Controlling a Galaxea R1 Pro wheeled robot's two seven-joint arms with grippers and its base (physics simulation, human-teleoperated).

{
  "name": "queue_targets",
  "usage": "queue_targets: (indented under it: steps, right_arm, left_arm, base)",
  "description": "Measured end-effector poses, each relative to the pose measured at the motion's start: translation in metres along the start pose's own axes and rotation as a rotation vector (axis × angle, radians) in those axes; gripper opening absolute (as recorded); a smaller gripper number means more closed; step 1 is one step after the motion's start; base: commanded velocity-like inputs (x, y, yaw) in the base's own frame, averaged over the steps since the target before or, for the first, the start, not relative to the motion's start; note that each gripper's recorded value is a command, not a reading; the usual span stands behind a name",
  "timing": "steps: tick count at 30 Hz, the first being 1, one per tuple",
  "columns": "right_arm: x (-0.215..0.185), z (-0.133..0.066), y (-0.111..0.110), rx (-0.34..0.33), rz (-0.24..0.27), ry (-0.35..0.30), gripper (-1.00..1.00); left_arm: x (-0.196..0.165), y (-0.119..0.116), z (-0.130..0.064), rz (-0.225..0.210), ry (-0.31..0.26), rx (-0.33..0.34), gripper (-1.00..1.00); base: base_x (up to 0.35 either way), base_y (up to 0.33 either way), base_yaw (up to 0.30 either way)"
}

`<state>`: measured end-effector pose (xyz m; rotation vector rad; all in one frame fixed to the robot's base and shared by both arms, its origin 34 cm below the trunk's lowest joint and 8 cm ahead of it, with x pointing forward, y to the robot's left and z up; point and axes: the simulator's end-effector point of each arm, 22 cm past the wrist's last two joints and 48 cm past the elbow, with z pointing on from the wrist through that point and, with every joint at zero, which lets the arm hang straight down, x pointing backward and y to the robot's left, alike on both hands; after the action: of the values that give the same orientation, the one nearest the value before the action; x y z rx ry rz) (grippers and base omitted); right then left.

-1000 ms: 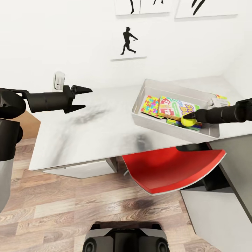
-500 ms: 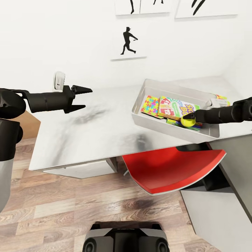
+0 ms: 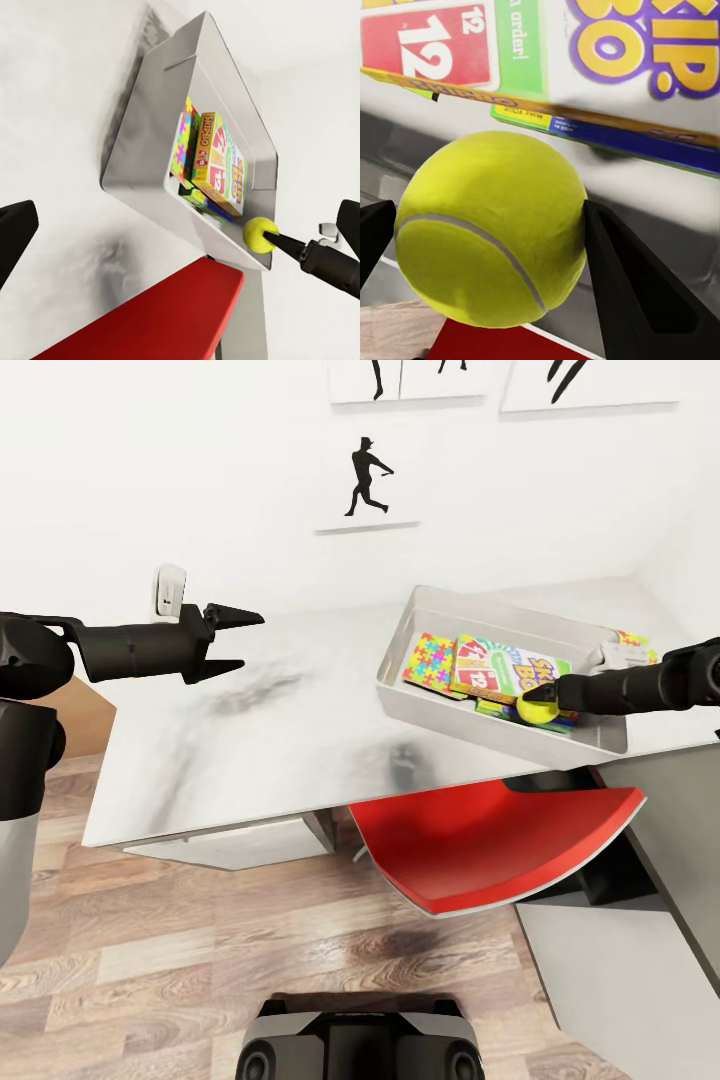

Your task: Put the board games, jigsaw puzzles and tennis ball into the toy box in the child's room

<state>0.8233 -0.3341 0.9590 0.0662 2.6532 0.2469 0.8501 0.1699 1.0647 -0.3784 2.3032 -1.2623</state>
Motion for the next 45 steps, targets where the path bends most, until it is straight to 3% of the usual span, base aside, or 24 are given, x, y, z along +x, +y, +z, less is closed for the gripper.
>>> queue_targets:
  steps: [45]
  right_arm:
    - [0.004, 0.012, 0.003, 0.005, 0.011, 0.013, -1.00]
  left_arm:
    - [-0.001, -0.001, 0.000, 0.000, -0.002, 0.003, 1.00]
  base:
    - [0.000, 0.000, 0.000]
